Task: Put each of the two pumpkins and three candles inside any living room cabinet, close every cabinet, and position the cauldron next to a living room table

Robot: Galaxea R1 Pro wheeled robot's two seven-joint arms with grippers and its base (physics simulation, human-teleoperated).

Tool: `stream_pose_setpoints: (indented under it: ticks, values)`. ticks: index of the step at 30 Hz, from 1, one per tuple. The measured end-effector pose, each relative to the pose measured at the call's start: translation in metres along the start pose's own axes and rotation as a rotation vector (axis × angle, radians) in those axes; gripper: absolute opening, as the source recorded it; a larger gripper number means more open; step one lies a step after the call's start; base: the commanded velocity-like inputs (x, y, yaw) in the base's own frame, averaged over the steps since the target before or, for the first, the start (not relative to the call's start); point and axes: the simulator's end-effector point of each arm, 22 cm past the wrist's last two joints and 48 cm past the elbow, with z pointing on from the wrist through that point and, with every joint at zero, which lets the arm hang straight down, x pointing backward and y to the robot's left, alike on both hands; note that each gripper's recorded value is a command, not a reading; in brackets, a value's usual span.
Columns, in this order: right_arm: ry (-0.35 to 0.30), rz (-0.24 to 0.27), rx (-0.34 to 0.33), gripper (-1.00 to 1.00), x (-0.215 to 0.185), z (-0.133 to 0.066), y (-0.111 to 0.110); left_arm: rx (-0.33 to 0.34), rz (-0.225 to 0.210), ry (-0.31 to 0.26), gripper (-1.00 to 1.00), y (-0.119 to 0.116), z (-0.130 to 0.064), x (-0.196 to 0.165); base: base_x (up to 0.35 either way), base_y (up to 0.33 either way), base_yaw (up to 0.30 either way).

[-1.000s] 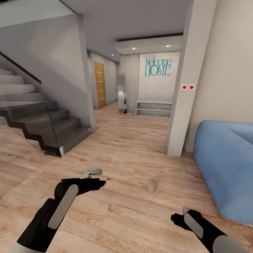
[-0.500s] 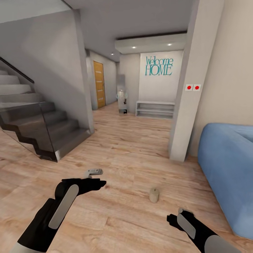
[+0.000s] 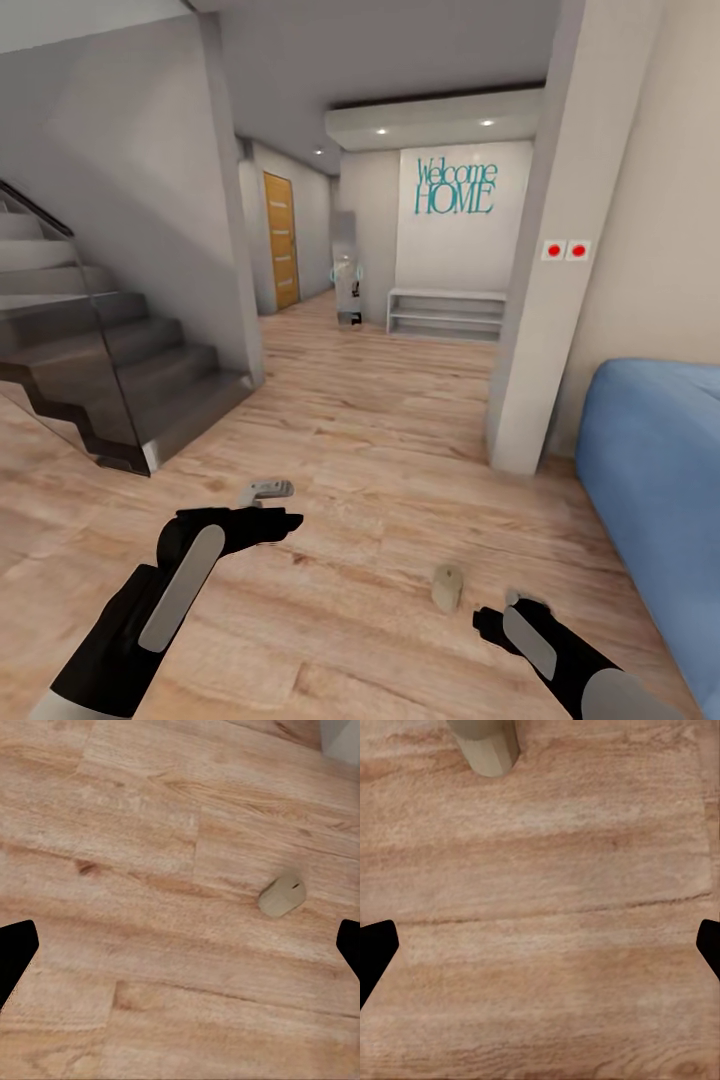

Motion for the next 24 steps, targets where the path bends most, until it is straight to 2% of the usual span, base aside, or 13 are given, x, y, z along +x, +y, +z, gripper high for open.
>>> stream_pose_setpoints:
  ticks: [8, 19, 24]
  values:
    - [0.002, -0.002, 0.001, 1.0, 0.001, 0.0, 0.0, -0.001, 0.001, 0.0, 1.0, 0.001, 0.0, 0.0, 0.303, 0.0, 0.0]
    - [0.023, -0.012, -0.002, 1.0, 0.005, 0.0, 0.002, -0.001, 0.001, 0.001, 1.0, 0.001, 0.0, 0.0, 0.088, 0.034, 0.0]
    - [0.026, -0.029, -0.06, 1.0, 0.007, 0.0, 0.014, -0.001, 0.002, 0.001, 1.0, 0.0, 0.0, 0.0, 0.158, 0.045, 0.0]
